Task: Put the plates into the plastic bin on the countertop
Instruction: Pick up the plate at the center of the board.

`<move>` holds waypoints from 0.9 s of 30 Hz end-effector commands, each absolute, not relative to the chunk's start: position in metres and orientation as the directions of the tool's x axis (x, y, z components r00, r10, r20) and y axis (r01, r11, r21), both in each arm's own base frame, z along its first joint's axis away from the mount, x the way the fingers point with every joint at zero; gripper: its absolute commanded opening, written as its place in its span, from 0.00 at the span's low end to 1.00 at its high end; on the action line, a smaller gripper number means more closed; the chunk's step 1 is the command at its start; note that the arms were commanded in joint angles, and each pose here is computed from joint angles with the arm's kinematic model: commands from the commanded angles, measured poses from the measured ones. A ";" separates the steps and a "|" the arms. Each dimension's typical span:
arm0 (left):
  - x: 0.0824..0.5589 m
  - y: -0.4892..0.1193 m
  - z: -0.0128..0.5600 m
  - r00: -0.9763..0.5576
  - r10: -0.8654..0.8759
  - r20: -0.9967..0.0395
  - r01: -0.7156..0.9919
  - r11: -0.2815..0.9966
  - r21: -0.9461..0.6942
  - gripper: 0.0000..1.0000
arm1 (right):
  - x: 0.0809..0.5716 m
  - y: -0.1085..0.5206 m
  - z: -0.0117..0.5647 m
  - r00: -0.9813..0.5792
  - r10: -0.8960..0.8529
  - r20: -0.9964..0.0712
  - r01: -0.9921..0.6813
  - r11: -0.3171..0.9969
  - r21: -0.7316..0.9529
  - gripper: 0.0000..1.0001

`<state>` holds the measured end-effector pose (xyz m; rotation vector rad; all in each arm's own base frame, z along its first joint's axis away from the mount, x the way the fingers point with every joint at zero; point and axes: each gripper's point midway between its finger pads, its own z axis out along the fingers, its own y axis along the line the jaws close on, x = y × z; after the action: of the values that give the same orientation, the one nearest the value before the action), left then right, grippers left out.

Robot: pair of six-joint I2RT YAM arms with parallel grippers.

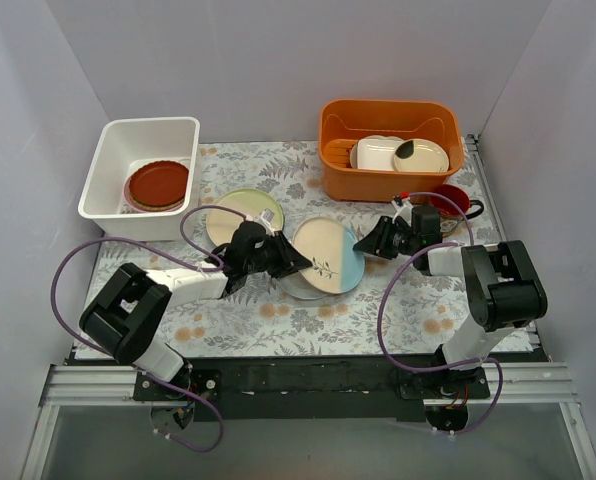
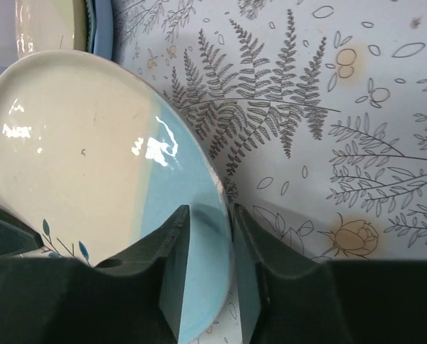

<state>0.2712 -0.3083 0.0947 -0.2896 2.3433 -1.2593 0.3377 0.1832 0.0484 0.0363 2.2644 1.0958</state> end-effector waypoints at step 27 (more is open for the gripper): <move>0.288 -0.307 0.136 -0.799 -0.443 -0.407 0.123 0.542 -0.831 0.00 | 0.328 0.192 0.107 -0.715 0.232 -0.660 -0.407 0.629 0.662 0.97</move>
<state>0.2712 -0.3078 0.0980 -0.2917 2.3314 -1.2410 0.3285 0.1923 0.0986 -0.0975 2.1319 1.1221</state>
